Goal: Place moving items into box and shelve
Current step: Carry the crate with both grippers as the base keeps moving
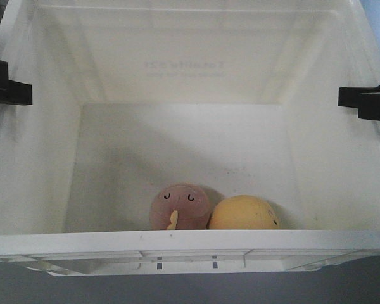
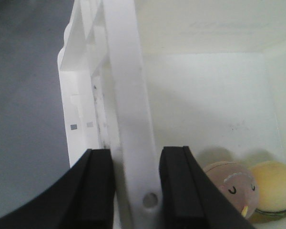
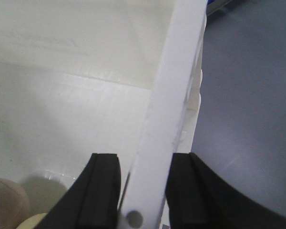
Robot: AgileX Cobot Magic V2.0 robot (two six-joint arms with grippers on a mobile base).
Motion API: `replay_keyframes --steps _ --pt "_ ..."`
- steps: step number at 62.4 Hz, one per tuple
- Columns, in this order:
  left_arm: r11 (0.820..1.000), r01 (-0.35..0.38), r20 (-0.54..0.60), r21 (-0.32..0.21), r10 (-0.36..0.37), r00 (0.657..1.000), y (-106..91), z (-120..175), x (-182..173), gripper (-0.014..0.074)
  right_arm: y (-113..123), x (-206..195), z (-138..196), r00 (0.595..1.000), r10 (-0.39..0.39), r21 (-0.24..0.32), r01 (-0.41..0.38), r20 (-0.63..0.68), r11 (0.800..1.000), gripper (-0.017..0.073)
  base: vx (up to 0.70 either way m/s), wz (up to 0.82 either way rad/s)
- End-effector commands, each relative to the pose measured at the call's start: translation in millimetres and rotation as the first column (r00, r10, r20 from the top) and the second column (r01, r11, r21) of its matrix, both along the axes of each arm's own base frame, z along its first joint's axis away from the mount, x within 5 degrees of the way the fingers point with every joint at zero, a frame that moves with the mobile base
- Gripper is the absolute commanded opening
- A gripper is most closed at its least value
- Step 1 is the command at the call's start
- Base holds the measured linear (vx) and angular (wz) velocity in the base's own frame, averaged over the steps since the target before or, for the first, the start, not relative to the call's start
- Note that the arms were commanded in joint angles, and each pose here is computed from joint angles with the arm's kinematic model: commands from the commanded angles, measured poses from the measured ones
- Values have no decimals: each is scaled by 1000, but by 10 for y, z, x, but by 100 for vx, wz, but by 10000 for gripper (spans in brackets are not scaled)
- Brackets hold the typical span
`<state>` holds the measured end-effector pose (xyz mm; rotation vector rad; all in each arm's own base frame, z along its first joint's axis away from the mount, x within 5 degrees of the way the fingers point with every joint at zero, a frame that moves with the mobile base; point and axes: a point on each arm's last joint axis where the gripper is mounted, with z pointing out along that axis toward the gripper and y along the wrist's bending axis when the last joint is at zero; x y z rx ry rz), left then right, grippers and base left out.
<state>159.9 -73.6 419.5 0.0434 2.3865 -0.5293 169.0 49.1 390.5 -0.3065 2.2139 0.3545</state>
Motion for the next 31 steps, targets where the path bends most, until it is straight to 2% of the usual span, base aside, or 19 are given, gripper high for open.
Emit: replay_keyframes --steps 1,31 --pt "995 6 194 -102 14 981 -7 302 -23 -3 -7 -8 281 982 -24 51 14 188 999 -6 27 -66" --pt "995 6 194 -102 14 981 -7 301 -24 -3 -7 -8 281 982 -24 51 14 188 999 -6 26 -62"
